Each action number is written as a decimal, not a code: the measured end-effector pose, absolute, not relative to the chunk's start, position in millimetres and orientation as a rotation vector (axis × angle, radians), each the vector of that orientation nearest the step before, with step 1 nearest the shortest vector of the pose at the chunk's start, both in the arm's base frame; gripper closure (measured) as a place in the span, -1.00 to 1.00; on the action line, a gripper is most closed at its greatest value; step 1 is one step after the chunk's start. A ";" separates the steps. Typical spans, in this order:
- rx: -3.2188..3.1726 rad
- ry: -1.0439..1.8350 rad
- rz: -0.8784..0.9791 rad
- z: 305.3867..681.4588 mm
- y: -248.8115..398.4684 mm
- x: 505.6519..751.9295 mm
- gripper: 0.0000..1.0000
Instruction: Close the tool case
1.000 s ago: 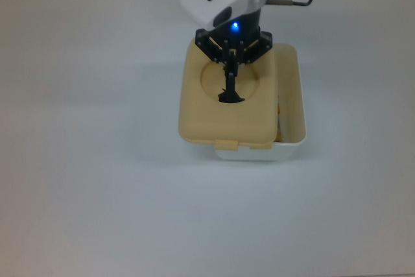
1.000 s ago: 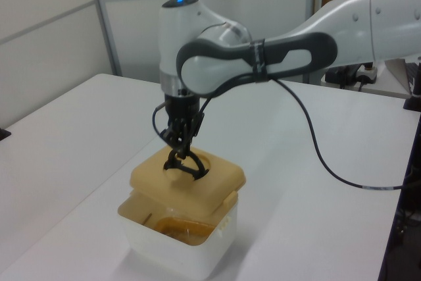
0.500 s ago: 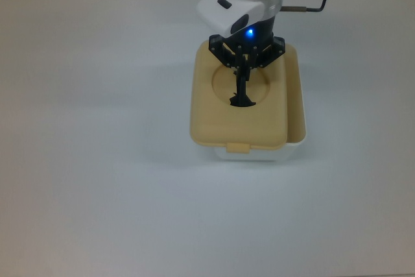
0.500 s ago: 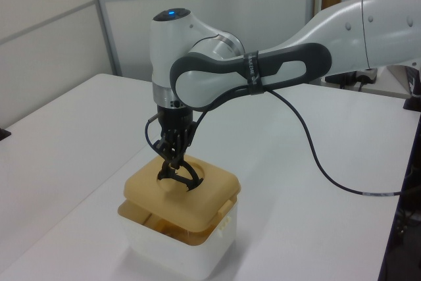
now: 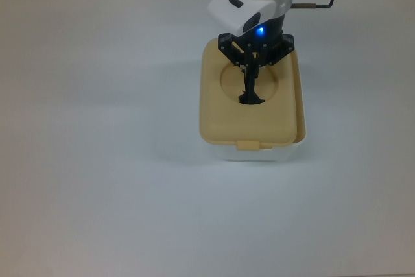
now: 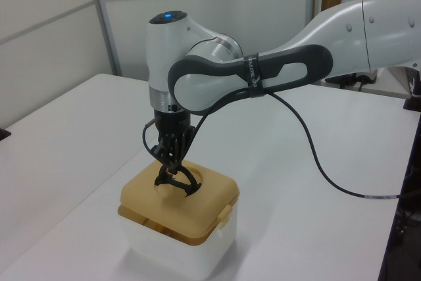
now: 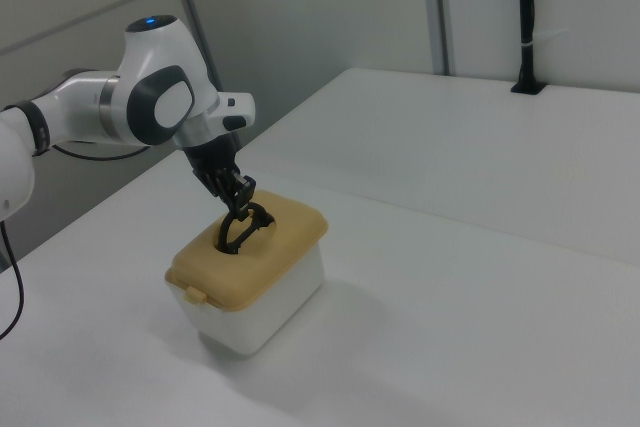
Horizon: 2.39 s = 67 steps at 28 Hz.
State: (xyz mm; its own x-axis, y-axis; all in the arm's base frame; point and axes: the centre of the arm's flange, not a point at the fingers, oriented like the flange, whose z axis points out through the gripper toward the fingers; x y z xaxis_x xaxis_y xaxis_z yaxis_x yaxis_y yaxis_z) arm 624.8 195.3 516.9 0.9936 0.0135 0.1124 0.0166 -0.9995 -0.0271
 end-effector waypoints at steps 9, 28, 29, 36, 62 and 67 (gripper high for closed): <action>-3.112 -0.056 -0.134 517.5 204.9 617.4 0.78; -3.115 -0.022 -0.143 542.0 187.5 611.8 -0.63; -3.114 -0.009 -0.148 548.7 181.7 610.3 -0.69; -3.101 0.106 -0.197 608.1 123.4 591.7 -1.00; -3.103 0.241 -0.194 642.3 37.3 570.1 -1.00; -3.102 0.271 -0.192 642.0 26.4 570.6 -1.00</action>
